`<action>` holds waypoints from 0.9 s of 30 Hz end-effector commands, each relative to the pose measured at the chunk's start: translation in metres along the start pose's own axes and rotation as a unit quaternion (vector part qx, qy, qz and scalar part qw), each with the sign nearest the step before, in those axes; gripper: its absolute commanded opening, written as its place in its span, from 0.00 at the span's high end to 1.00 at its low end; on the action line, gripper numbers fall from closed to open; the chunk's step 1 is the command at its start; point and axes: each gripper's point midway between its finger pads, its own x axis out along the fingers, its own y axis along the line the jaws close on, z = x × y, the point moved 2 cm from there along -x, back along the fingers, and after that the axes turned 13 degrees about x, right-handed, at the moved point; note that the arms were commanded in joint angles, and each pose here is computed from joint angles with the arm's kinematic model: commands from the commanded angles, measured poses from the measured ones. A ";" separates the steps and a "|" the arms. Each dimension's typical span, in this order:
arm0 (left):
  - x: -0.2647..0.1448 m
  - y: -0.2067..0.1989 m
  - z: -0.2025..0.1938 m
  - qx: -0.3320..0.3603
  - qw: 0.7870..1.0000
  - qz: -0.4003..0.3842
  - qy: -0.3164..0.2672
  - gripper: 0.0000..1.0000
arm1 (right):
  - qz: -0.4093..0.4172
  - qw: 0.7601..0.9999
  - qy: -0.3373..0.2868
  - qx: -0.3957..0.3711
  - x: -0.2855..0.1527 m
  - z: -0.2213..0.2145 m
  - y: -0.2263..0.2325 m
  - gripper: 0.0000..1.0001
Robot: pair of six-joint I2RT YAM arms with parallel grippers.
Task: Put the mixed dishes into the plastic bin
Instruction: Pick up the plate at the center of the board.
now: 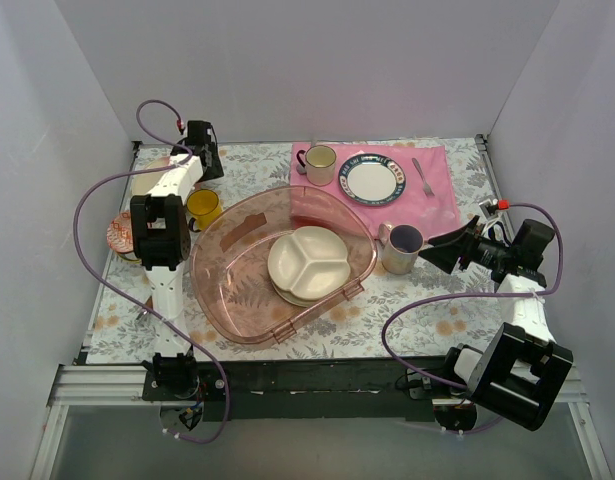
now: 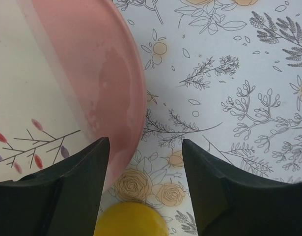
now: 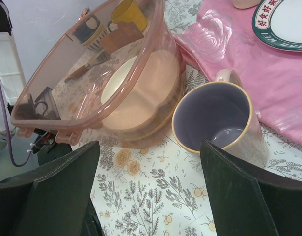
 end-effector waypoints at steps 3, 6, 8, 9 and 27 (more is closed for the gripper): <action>-0.004 0.017 0.026 0.008 0.999 0.042 -0.032 0.44 | 0.000 1.000 -0.004 -0.029 -0.001 0.013 0.001 0.10; 0.003 0.018 0.025 0.014 0.998 0.052 -0.032 0.47 | -0.001 1.000 -0.004 -0.029 -0.001 0.013 0.001 0.10; 0.007 0.019 0.024 0.018 0.998 0.058 -0.031 0.47 | 0.000 1.000 -0.003 -0.028 -0.001 0.013 0.001 0.10; 0.009 0.018 0.023 0.019 0.998 0.059 -0.030 0.47 | 0.000 1.000 -0.003 -0.027 -0.001 0.013 0.000 0.10; 0.031 0.018 0.025 0.036 0.996 0.076 -0.037 0.73 | -0.002 1.000 -0.003 -0.025 -0.001 0.013 -0.002 0.10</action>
